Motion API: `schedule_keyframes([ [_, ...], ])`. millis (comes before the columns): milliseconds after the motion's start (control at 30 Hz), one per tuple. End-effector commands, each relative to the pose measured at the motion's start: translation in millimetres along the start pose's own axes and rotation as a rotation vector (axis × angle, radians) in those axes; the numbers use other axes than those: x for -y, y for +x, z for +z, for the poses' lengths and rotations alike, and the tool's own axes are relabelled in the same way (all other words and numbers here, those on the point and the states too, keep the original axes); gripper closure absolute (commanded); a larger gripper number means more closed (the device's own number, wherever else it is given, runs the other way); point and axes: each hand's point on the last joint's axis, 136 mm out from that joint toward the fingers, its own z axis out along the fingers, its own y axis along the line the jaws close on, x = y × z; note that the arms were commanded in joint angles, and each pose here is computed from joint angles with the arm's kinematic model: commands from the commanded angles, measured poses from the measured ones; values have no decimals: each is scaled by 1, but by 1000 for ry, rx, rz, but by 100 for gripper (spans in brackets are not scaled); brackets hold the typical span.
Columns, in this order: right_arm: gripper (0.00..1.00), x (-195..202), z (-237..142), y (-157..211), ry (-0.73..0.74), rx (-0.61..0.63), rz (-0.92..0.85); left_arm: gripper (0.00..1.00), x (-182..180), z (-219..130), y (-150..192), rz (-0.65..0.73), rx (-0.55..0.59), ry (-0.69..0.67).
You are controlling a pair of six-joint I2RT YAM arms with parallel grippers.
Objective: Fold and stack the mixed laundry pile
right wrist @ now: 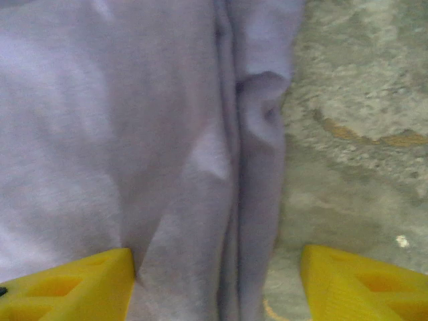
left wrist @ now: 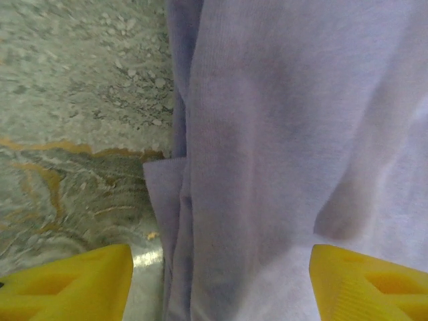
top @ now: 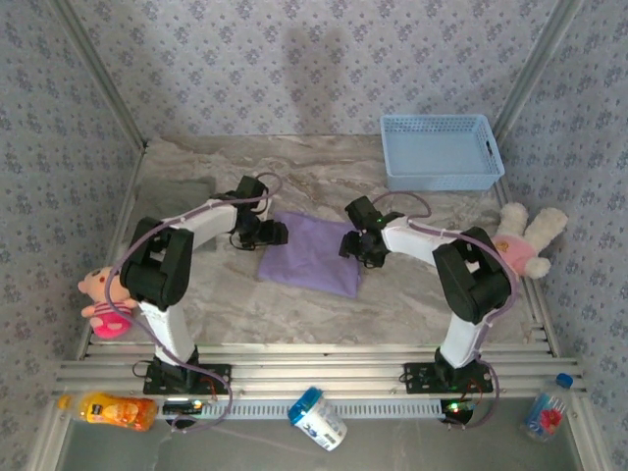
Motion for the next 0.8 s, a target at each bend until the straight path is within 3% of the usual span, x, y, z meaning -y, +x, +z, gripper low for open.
schedule_keyframes([
  [0, 38, -4, 13, 6, 7, -20, 29, 29, 15, 5, -2, 59, -10, 38],
  [200, 57, -9, 19, 12, -4, -34, 34, 29, 22, 18, 13, 85, -70, 18],
  [333, 60, -13, 22, 15, 4, -43, 25, 31, 26, 24, 20, 84, -106, -1],
  [500, 65, -16, 25, 18, 12, -49, 18, 36, 23, 26, 26, 115, -130, -130],
  [667, 66, -14, 27, 22, 22, -55, 35, 39, 1, 32, 36, 48, -170, -282],
  [767, 67, -12, 29, 23, 25, -58, 42, 42, -3, 40, 44, 25, -205, -301],
])
